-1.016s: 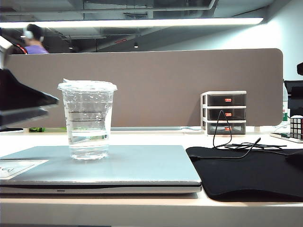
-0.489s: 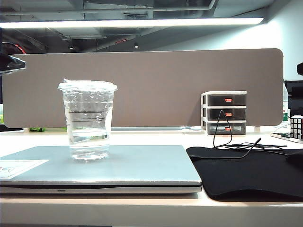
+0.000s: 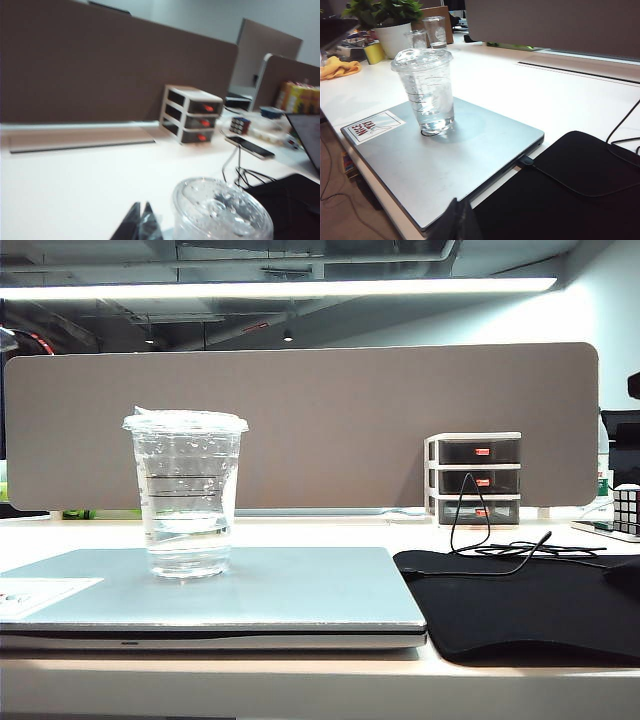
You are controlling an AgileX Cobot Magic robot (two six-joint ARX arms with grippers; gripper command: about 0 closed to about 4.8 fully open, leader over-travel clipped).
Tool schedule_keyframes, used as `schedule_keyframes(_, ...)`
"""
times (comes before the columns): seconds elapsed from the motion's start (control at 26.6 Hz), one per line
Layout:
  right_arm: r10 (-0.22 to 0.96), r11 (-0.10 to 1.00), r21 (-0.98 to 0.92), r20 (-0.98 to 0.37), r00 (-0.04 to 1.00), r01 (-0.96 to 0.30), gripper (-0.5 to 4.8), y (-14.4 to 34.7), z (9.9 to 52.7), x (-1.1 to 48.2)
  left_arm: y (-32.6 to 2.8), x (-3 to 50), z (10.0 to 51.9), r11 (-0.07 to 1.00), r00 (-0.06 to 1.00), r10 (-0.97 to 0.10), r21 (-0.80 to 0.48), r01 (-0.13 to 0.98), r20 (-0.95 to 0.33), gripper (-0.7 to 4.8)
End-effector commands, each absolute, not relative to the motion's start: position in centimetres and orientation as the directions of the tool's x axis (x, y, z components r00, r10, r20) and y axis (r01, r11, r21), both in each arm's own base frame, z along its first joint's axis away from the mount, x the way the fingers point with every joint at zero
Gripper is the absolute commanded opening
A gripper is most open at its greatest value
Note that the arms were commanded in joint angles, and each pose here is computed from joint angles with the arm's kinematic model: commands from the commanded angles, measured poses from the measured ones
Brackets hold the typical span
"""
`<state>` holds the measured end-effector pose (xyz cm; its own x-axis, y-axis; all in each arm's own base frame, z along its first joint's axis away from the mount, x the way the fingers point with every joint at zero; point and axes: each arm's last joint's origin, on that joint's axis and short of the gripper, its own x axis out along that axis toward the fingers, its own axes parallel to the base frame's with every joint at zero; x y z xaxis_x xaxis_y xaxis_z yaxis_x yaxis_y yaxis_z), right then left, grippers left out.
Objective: Pick up the coffee cup and place it over the laptop.
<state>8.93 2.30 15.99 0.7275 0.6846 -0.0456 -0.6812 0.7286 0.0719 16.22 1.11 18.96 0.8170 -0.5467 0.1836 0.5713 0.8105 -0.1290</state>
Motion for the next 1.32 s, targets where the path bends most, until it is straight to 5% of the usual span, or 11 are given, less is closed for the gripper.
schedule_keyframes(0.04, 0.661, 0.750, 0.061, -0.035, 0.750, -0.658, -0.06, 2.2, 16.0, 9.0, 1.1, 15.4, 19.3, 0.838, 0.838, -0.501, -0.121, 0.532, 0.215, -0.05)
schedule_keyframes(0.34, 0.557, 0.830, 0.057, -0.039, 0.830, -0.555, -0.06, 1.9, 16.0, 9.3, 0.9, 14.0, 19.8, 0.879, 0.874, -0.440, -0.099, 0.466, 0.206, -0.05)
schedule_keyframes(0.83, 0.175, 0.984, 0.034, -0.040, 0.984, -0.174, -0.06, 0.8, 16.0, 9.7, 0.9, 10.5, 20.2, 0.967, 0.954, -0.215, -0.092, 0.238, 0.208, -0.05)
schedule_keyframes(1.32, 0.151, 0.988, 0.023, 0.016, 0.988, -0.152, -0.06, 0.8, 16.5, 9.7, 0.8, 9.2, 18.9, 0.992, 0.986, -0.111, -0.039, 0.117, 0.125, -0.05)
